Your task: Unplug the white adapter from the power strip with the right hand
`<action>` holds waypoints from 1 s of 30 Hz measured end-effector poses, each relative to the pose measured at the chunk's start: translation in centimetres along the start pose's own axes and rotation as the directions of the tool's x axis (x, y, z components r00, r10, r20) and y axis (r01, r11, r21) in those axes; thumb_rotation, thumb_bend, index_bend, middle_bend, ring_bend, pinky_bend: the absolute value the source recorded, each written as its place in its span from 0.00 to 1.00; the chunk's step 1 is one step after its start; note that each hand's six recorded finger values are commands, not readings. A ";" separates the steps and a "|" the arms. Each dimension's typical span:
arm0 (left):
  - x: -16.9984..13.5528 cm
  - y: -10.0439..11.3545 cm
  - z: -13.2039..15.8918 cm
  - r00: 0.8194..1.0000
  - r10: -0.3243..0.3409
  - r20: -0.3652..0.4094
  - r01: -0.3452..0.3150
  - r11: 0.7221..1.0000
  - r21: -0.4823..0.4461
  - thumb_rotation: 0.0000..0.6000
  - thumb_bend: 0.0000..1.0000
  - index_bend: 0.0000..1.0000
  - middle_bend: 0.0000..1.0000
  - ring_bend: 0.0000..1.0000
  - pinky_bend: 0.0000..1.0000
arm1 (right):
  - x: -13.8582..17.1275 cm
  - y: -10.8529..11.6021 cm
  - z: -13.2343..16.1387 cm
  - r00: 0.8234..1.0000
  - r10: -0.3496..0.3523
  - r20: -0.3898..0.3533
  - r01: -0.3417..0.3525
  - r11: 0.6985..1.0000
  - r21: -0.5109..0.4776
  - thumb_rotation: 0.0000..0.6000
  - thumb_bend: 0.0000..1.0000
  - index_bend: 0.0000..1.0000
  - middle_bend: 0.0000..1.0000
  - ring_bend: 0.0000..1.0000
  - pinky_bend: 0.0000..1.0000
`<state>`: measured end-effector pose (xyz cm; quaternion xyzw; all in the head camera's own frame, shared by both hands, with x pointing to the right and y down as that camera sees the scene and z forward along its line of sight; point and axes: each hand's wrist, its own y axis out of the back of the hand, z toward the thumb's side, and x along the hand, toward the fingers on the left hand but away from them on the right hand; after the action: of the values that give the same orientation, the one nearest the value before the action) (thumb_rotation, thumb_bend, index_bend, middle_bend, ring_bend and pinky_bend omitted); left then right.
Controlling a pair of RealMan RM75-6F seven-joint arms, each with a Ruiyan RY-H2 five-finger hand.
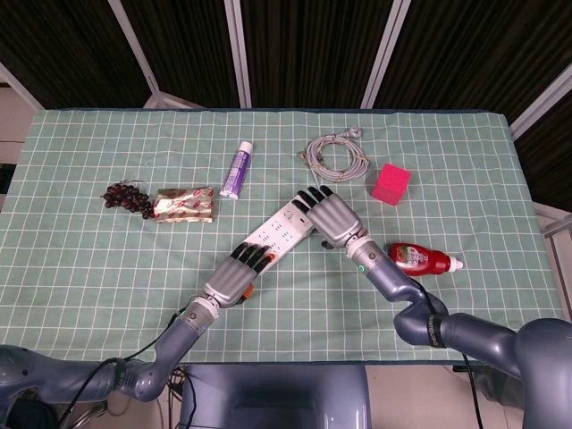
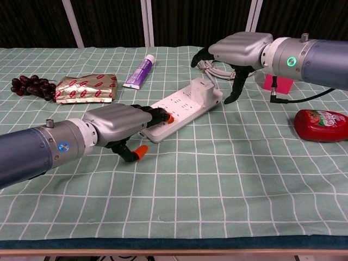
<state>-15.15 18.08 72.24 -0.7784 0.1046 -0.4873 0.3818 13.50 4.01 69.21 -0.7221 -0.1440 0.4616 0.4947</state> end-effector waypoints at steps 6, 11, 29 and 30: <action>-0.1 0.0 -0.1 1.000 0.001 0.002 -0.001 1.000 -0.001 1.00 0.53 0.08 0.00 0.00 0.10 | -1.0 -0.9 0.6 1.000 0.006 -0.025 -0.006 1.000 -0.012 1.00 0.20 0.23 0.19 0.18 0.25; 0.0 -0.1 0.0 1.000 0.001 0.007 -0.001 1.000 -0.001 1.00 0.53 0.08 0.00 0.00 0.10 | -1.8 -1.7 1.0 0.999 0.011 -0.033 -0.011 1.000 -0.007 1.00 0.20 0.24 0.19 0.18 0.25; -0.1 0.0 0.1 1.000 0.003 0.015 -0.003 1.000 -0.003 1.00 0.53 0.08 0.00 0.00 0.10 | -3.2 -2.8 0.9 1.000 0.010 -0.023 -0.011 1.000 -0.017 1.00 0.20 0.29 0.21 0.19 0.25; -0.1 0.0 0.1 1.000 0.004 0.015 -0.004 1.000 -0.004 1.00 0.53 0.08 0.00 0.00 0.10 | -3.2 -2.9 0.9 1.000 0.012 -0.021 -0.012 1.000 -0.021 1.00 0.20 0.29 0.21 0.19 0.25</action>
<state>-15.15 18.16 72.15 -0.7825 0.1043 -0.4807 0.3818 11.79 3.75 73.26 -0.7329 -0.1393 0.4554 0.4858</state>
